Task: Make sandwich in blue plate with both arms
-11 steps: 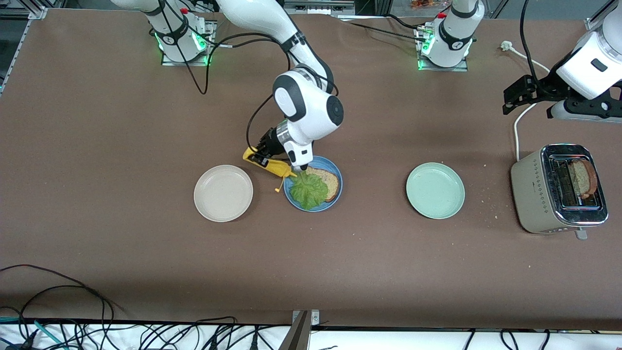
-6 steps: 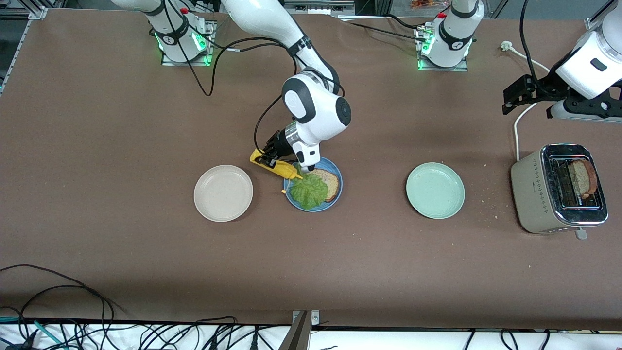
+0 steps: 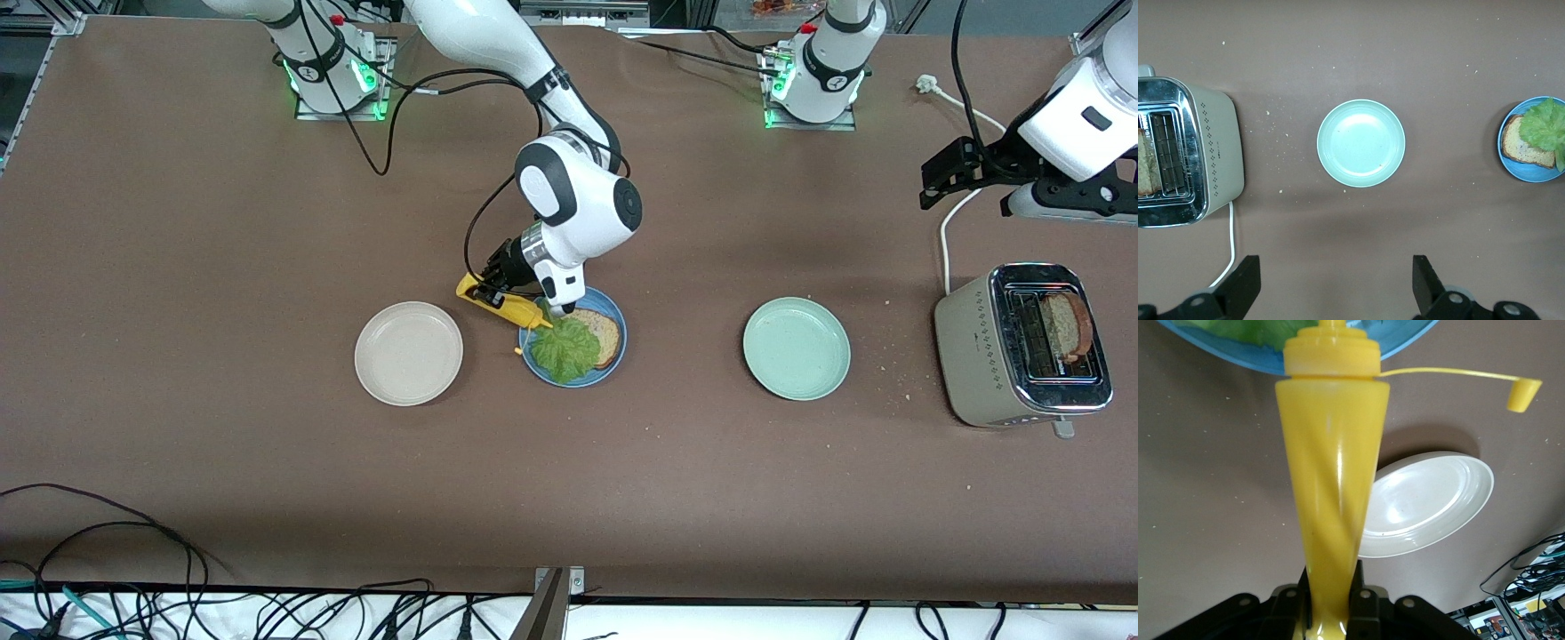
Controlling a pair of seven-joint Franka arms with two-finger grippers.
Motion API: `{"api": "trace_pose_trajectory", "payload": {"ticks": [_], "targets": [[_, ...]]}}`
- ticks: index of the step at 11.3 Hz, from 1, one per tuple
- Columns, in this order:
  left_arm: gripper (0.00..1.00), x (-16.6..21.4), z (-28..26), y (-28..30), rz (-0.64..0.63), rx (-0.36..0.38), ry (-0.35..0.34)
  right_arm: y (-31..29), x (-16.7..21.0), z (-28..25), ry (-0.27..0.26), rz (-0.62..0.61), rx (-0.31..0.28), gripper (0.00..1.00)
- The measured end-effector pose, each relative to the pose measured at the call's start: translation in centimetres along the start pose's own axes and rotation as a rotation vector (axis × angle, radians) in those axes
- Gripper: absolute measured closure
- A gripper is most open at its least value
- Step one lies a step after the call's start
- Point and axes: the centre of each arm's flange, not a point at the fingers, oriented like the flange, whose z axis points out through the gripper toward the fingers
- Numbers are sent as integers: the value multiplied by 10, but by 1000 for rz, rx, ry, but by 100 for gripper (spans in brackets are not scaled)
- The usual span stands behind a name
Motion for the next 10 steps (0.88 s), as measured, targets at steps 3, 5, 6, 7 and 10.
{"api": "trace_pose_trajectory", "payload": {"ticks": [3,5,6,7,10], "targets": [[0,-1,1,0,0,0,-6,0,0,0,0,0,0,78],[0,-3,3,0,0,2,-31,0,0,0,-1,0,1,78],[0,-5,4,0,0,2,-44,0,0,0,-1,0,1,78],[0,-5,4,0,0,2,-49,0,0,0,-2,0,1,78],[0,-6,5,0,1,3,-57,0,0,0,-2,0,1,78]]}}
